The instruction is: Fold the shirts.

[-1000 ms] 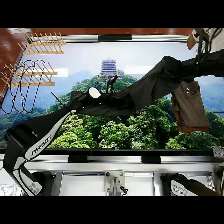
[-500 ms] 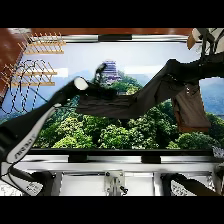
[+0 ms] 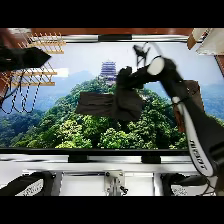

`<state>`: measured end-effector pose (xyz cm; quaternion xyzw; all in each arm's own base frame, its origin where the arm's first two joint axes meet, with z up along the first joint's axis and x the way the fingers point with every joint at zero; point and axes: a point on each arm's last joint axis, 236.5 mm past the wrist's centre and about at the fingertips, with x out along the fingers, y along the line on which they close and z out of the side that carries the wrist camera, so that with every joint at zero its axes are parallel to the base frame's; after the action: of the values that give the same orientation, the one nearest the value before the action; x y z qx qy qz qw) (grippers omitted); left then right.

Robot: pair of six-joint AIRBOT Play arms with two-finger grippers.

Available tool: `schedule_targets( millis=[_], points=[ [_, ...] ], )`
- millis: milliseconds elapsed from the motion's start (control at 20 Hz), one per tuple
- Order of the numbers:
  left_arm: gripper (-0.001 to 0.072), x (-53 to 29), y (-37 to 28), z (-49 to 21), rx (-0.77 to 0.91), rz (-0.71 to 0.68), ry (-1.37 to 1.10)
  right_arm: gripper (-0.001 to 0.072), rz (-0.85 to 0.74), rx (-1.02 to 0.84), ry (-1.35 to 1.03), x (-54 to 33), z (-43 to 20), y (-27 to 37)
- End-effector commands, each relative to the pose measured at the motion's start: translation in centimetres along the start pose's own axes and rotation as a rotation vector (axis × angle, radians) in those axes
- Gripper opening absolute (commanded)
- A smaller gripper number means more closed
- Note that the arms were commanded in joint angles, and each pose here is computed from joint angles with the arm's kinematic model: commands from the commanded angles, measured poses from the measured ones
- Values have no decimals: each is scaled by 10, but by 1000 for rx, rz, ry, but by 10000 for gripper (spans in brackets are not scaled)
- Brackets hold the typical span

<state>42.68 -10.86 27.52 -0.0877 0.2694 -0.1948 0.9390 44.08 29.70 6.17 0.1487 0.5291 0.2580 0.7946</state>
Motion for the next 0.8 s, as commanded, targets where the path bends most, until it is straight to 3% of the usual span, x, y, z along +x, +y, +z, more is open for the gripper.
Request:
schedule_targets(
  millis=[0,50,100,150,200,350,450,600,700,750],
  points=[
    [37,-72,-5,5,35,46,-42,67,92,33,17,86,-29,51],
    [37,-80,-10,0,42,40,-28,69,125,66,25,106,-37,62],
    [37,-86,-15,-7,47,32,-5,214,158,105,16,119,-40,71],
    [37,-88,-16,-13,49,28,16,601,202,155,-2,127,-37,81],
    [37,-87,-16,-20,46,27,34,655,246,177,-20,127,-32,90],
    [37,-72,-7,-41,16,30,83,655,329,218,-19,97,-18,102],
    [37,-58,2,-50,-7,40,89,655,279,143,6,64,-13,82],
    [37,-44,12,-61,-33,53,90,654,-60,31,53,0,-10,-20],
    [37,-39,16,-64,-40,59,87,655,-377,70,116,-49,-18,-120],
    [37,-38,17,-64,-42,61,87,655,-443,122,165,-61,-29,-153]
  ],
)
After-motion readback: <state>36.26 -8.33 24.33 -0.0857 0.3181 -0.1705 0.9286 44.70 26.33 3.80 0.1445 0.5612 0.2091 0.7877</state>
